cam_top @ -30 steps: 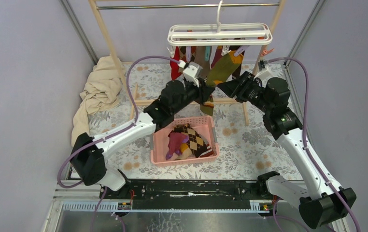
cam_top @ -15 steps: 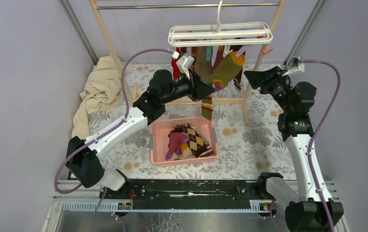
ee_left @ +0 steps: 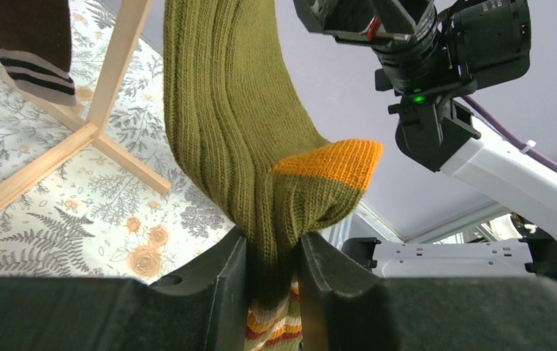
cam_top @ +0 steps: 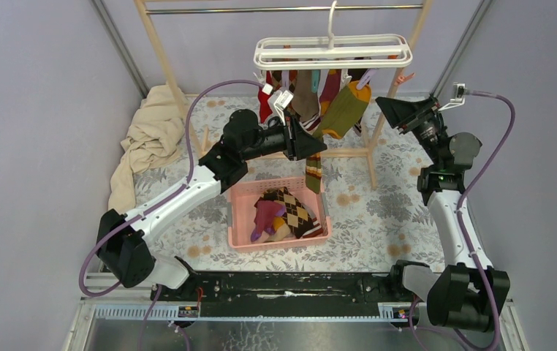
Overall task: Remove the socks clipped to the hanger
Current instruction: Remove the sock from the hanger.
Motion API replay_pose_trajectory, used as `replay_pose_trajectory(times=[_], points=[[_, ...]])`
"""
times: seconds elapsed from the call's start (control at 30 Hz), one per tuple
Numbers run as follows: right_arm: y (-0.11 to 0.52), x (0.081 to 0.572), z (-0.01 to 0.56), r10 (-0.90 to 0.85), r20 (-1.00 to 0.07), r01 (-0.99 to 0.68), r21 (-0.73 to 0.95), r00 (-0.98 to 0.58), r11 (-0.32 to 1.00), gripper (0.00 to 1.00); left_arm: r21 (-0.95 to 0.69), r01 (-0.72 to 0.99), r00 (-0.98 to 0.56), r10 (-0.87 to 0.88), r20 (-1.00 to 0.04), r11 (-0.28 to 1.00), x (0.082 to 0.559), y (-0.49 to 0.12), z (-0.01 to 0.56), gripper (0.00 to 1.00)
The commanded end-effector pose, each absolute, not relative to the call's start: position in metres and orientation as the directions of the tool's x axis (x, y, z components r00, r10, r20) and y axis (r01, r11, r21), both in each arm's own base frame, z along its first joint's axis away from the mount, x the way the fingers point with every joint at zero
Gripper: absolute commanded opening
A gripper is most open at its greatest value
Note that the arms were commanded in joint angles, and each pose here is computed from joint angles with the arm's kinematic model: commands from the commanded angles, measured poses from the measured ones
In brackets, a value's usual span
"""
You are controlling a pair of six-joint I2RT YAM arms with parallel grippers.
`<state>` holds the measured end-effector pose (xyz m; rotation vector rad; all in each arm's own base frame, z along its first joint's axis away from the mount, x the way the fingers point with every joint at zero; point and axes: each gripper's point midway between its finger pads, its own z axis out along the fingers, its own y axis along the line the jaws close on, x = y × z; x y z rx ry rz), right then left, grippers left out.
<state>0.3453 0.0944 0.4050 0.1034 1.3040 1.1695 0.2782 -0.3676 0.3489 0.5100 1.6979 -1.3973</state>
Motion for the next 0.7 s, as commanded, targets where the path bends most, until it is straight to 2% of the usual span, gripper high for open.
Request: replay_pose_trajectory(times=[0.0, 0.3, 0.67], points=[[0.099, 0.331, 0.451, 0.706, -0.703, -0.733, 0.524, -0.085, 0.434, 0.59, -0.577, 0.785, -0.533, -0.230, -0.814, 0.224, 0.270, -0.367, 0.368, 0.33], [0.100, 0.354, 0.459, 0.715, -0.695, -0.739, 0.522, -0.079, 0.426, 0.60, -0.598, 0.782, -0.559, -0.223, -0.798, 0.178, 0.263, -0.369, 0.372, 0.33], [0.134, 0.367, 0.466, 0.674, -0.736, -0.738, 0.493, -0.070, 0.461, 0.61, -0.615, 0.774, -0.585, -0.203, -0.785, 0.152, 0.259, -0.376, 0.367, 0.33]])
